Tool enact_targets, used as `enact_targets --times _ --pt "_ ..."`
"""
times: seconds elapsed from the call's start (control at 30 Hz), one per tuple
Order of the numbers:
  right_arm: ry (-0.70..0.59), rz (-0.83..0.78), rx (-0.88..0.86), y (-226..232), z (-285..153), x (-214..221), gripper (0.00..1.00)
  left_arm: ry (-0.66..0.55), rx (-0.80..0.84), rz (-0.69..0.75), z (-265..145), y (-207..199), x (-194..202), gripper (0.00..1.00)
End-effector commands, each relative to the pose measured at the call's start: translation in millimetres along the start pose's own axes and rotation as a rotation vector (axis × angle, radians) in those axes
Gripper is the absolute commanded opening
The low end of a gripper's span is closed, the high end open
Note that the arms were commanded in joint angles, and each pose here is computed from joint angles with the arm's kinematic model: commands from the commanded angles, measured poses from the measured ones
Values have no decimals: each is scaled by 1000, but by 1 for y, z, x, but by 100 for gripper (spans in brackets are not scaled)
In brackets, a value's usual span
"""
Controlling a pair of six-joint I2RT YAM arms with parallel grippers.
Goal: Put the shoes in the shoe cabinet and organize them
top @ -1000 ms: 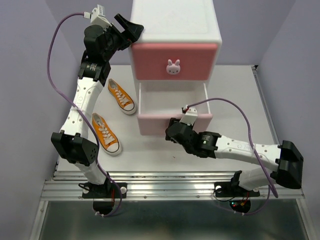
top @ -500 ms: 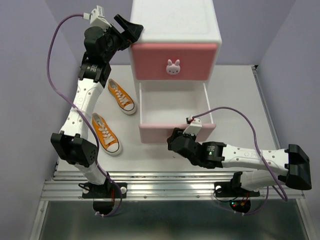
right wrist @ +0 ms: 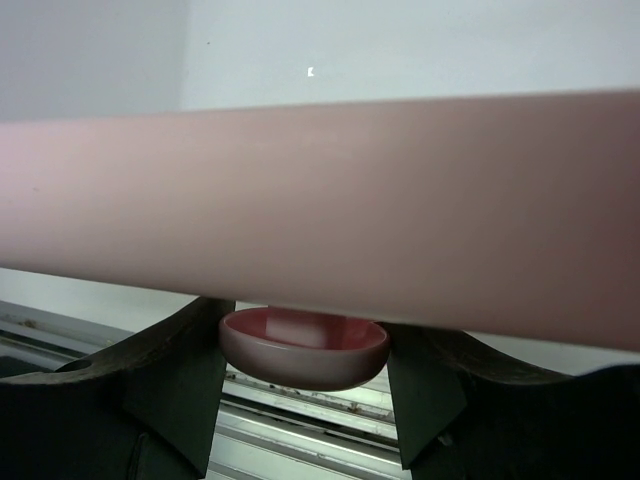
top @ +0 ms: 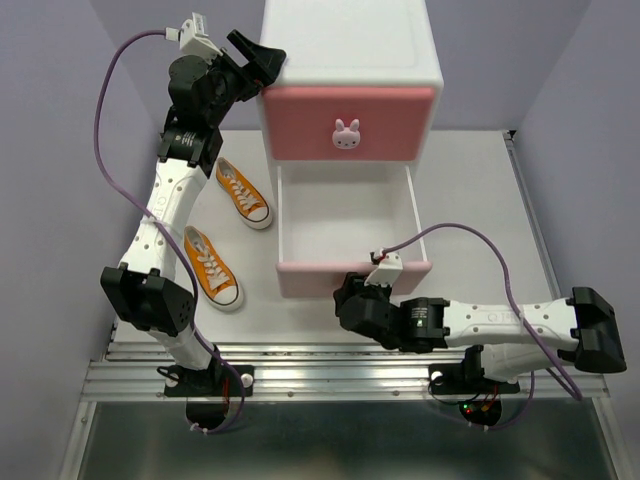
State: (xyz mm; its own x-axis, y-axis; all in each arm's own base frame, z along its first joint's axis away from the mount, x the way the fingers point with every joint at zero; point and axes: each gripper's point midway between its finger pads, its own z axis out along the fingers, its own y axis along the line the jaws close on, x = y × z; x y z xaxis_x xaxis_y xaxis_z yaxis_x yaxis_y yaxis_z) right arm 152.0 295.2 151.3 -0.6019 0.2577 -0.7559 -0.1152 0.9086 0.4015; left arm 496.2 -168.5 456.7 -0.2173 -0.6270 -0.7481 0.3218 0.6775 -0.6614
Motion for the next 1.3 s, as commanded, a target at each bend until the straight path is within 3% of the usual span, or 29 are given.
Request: enact_targets --times 0.0,0.1,0.13,0.17,0.2,0.3,0.47,0.67,0.8,0.97,1.17,1.27 --pt "244 -149 19 -18 -21 59 35 407 -396 57 -18 140 127 98" --pt "224 -153 14 -12 -22 50 42 407 -396 57 -18 140 126 98" --pt "223 -152 17 -12 -23 49 59 405 -398 56 -17 140 126 98" --pt "223 -150 19 -12 -23 49 69 404 -397 56 -17 140 126 98" --pt "227 -153 29 -15 -24 48 73 405 -398 55 -17 140 126 98" --pt "238 -144 47 -20 -28 47 100 406 -399 53 -18 139 126 98" --pt "305 -163 54 -29 -39 54 100 407 -403 53 -19 140 126 98" --pt "293 -216 -75 -19 -62 34 100 411 -405 57 -18 143 128 98" --pt "263 -242 -233 17 -92 -8 100 421 -408 48 -19 145 130 98" --pt "171 -246 -300 46 -121 -68 100 421 -413 37 -20 145 128 98" --pt "-77 -120 -204 59 -130 -149 100 402 -417 31 -22 138 114 98" --pt "-104 -100 -125 56 -109 -180 100 388 -417 22 -23 133 106 98"
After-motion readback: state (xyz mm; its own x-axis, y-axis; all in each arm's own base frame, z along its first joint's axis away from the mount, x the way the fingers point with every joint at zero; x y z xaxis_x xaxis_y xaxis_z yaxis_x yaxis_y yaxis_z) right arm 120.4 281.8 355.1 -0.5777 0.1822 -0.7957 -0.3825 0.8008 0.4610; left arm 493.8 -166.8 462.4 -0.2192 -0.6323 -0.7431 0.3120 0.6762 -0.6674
